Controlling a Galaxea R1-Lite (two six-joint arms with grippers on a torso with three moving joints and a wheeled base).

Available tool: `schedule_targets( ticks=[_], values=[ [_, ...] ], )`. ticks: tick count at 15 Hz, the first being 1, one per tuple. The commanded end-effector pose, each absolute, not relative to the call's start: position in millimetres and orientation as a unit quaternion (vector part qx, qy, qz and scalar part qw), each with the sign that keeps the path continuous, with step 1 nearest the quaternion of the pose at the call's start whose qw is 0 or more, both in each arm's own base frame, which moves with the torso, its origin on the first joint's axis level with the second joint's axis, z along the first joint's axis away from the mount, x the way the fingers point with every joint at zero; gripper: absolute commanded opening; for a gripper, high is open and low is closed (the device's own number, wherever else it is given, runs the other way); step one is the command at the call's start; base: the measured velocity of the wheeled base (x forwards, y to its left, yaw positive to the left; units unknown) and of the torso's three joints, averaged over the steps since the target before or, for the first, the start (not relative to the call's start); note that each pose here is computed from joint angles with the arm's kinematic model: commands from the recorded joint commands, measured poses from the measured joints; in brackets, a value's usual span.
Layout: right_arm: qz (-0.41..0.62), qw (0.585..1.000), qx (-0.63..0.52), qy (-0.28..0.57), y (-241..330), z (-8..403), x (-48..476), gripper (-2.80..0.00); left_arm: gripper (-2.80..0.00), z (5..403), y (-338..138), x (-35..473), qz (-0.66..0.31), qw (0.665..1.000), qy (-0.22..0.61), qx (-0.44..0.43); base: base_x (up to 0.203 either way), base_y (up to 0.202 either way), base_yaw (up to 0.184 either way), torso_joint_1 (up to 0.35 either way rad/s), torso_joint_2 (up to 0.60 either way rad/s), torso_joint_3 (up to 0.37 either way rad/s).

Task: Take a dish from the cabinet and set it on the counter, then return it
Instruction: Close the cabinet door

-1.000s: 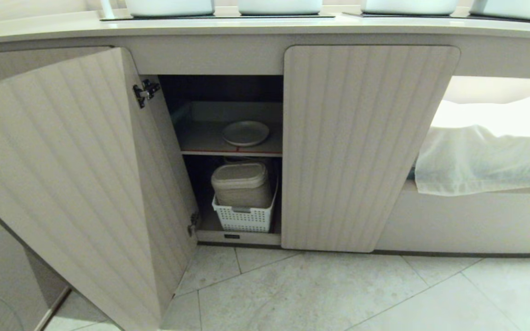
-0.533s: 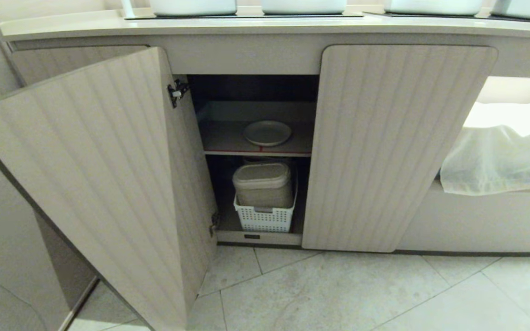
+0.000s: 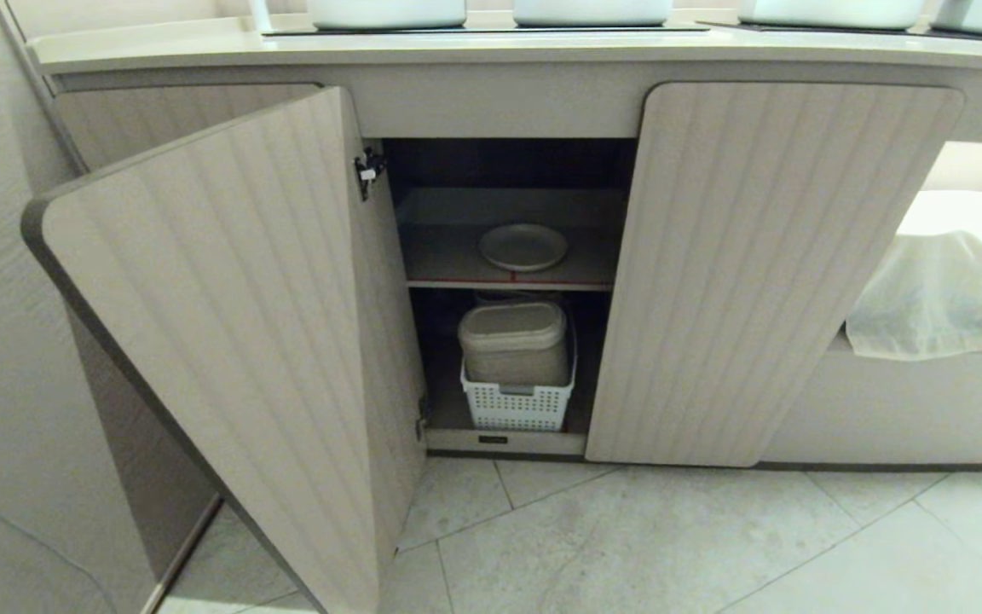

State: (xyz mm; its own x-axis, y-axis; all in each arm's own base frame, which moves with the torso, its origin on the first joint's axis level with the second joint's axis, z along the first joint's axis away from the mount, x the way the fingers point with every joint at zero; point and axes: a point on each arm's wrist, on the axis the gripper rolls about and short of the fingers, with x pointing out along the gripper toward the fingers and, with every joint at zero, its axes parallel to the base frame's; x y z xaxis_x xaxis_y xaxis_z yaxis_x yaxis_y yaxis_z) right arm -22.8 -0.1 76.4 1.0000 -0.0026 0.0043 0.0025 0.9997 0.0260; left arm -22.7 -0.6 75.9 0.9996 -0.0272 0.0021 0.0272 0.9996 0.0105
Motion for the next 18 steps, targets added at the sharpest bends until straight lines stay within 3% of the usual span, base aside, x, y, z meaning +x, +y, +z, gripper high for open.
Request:
schedule_targets(
  ticks=[1,18],
  values=[
    [-0.002,1.000,0.013,-0.002,-0.1,76.4,-22.8,-2.80,-2.80,76.0,-0.7,-22.6,-0.015,1.000,-0.001,0.005,0.000,0.000,0.000,0.000,0.00,0.000],
    [-0.002,1.000,0.013,-0.002,-0.1,76.4,-22.8,-2.80,-2.80,76.0,-0.6,-22.6,-0.014,1.000,-0.001,0.005,0.000,0.000,0.000,0.000,0.00,0.000]
  ],
)
